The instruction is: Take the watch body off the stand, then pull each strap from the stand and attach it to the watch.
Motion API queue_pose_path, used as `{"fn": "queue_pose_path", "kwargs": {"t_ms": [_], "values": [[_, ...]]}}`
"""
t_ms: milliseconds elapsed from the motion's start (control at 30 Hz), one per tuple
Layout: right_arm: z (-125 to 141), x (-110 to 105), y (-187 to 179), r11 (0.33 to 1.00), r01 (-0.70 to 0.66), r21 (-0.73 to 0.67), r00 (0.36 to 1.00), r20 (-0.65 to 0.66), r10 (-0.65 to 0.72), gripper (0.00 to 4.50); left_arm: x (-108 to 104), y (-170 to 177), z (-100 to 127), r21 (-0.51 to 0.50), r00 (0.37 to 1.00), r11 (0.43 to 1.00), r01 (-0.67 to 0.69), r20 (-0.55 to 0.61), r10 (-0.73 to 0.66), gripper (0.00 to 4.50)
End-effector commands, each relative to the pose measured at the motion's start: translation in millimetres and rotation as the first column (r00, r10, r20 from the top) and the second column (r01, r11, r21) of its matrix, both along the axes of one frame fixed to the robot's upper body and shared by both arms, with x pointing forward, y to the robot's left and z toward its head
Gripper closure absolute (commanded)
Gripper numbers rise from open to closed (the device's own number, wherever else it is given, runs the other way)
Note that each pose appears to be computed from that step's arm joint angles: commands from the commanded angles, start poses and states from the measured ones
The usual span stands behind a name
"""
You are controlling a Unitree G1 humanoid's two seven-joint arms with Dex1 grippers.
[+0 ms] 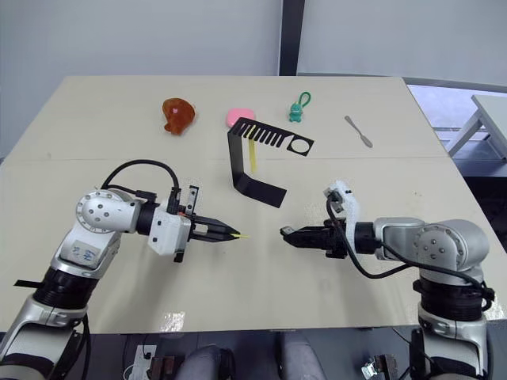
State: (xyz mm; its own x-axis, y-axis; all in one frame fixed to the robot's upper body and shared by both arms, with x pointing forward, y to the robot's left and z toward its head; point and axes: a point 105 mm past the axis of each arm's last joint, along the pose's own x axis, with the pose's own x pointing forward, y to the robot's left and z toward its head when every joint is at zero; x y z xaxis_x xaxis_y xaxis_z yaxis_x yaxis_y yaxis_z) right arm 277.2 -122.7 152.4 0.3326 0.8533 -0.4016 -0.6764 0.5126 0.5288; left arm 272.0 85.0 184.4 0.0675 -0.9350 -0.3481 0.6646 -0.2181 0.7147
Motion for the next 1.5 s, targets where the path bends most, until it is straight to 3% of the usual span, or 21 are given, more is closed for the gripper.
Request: {"fn": "queue_pose_path", "kwargs": {"t_ms": [33,1500], "values": [[6,-3,5,0.999,-0.04,0.023,0.999,0.004,0.039,2.99,-3,-5,1,0.003,1.0,1.0,0.023,0.007,-0.023,4.5],[14,-2,17,0.995,-0.077,0.058,0.997,0.007,0.077,2.99,13,-26,-5,-0.033,0.998,0.998,-0.047,0.035,0.048,4.5]]}}
